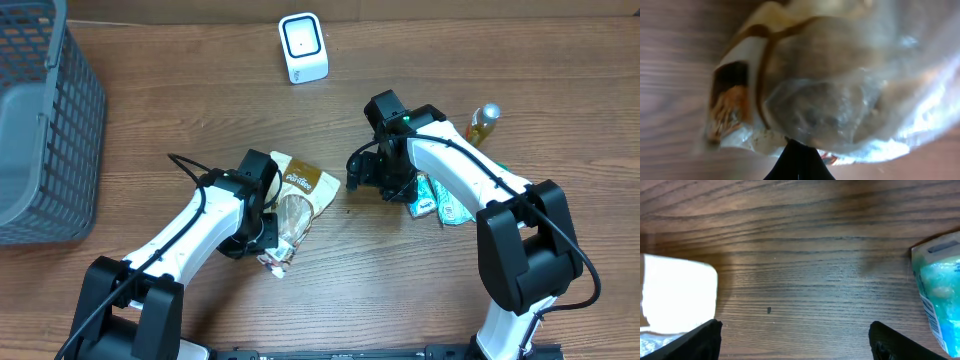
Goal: Scan the item barcode
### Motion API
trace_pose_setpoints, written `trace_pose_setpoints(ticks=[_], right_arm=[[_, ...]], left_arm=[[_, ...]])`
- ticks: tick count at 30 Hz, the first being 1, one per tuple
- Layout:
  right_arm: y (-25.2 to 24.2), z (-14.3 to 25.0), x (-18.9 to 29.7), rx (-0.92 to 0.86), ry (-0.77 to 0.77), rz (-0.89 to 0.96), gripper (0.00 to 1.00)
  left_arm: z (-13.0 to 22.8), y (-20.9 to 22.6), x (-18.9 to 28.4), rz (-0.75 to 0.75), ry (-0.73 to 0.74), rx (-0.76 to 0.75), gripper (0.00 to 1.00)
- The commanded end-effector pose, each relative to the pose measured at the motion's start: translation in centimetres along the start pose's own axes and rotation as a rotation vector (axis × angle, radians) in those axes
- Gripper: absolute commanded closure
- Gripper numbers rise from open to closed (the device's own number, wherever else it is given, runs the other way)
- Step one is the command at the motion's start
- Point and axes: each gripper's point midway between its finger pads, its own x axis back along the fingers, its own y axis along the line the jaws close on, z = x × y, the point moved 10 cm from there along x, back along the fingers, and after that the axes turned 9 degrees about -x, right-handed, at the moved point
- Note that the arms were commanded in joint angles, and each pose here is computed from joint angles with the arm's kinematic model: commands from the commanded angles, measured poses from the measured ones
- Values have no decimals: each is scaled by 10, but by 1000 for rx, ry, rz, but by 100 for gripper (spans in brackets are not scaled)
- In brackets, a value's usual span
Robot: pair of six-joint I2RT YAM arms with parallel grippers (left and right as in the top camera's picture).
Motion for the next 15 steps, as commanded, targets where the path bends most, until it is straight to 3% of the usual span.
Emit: trace_pose_setpoints(ticks=[1, 7, 11, 15], right_arm=[[1, 3, 10, 8, -20, -20, 8], [3, 2, 10, 28, -25, -38, 8], [17, 6, 11, 223, 47, -205, 0], [22, 6, 12, 251, 52, -259, 0]], left_arm=[[-6, 11, -2, -112, -58, 64, 95], [-24, 7, -1, -79, -181, 67, 92], [-29, 8, 0, -99, -220, 71, 90], [-31, 8, 1, -113, -236, 73, 89]])
